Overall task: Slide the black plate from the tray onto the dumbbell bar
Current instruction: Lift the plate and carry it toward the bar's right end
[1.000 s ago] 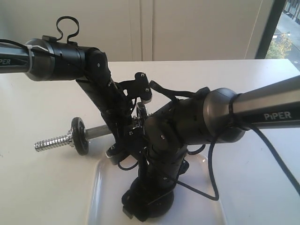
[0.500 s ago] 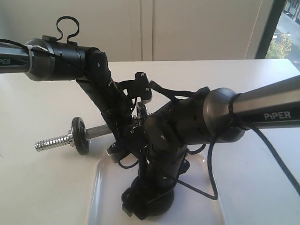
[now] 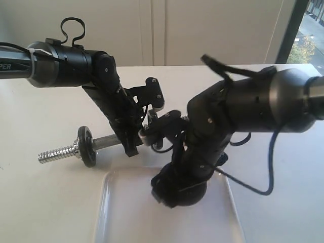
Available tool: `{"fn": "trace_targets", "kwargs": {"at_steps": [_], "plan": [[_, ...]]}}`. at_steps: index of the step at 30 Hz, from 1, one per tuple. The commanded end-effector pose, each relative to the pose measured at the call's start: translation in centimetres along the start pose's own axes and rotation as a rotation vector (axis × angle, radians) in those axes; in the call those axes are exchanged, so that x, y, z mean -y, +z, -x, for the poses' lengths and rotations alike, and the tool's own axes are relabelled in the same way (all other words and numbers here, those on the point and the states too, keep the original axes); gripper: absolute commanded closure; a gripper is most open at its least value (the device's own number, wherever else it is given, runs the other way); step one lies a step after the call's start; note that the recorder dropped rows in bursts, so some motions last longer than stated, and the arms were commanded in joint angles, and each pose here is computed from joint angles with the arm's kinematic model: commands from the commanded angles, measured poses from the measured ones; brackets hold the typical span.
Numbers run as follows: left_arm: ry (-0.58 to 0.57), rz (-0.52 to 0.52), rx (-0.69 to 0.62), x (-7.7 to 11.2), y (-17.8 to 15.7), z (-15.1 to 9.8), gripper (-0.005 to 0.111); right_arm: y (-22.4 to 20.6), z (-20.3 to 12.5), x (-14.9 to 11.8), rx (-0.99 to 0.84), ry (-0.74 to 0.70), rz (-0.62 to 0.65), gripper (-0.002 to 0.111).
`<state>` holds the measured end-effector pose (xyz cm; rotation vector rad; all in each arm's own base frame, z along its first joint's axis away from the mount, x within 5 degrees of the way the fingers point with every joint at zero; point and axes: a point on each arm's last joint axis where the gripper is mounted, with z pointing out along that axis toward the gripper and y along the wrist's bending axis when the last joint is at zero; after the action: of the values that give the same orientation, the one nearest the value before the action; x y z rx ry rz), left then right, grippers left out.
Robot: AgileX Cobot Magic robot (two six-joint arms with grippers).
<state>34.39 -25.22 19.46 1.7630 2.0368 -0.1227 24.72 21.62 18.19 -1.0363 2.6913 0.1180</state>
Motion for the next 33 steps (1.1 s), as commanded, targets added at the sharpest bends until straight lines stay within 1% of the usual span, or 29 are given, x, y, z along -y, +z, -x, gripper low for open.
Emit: {"fn": "trace_targets", "kwargs": {"at_steps": [1, 4, 8, 11, 16, 20, 28, 30, 33], "plan": [[-0.024, 0.074, 0.1, -0.8, -2.5, 1.4, 0.107, -2.8, 0.3, 2.8, 0.106, 0.091, -0.011, 0.108], [-0.024, 0.074, 0.1, -0.8, -2.5, 1.4, 0.107, -3.9, 0.2, 3.9, 0.149, 0.126, 0.023, 0.108], [-0.028, 0.072, 0.099, -0.8, -2.5, 1.3, 0.107, -4.5, 0.3, 5.0, 0.198, 0.181, 0.125, 0.108], [-0.028, 0.071, 0.098, -0.8, -2.5, 1.3, 0.107, -4.7, 0.2, 6.1, 0.223, 0.21, 0.167, 0.108], [-0.043, 0.068, 0.097, -0.7, -2.5, 1.3, 0.107, -5.1, -0.1, 8.5, 0.285, 0.272, 0.215, 0.108], [-0.065, 0.059, 0.092, -0.7, -2.5, 1.3, 0.107, -5.8, -0.5, 10.8, 0.361, 0.336, 0.297, 0.108], [-0.073, 0.049, 0.086, -0.6, -2.5, 1.2, 0.107, -5.8, -1.6, 15.3, 0.53, 0.477, 0.548, 0.108], [-0.073, 0.049, 0.086, -0.6, -2.5, 1.2, 0.107, -5.6, -2.0, 16.4, 0.573, 0.516, 0.635, 0.108], [-0.075, 0.048, 0.085, -0.6, -2.5, 1.2, 0.107, -4.8, -2.4, 17.9, 0.659, 0.561, 0.799, 0.108]]}}
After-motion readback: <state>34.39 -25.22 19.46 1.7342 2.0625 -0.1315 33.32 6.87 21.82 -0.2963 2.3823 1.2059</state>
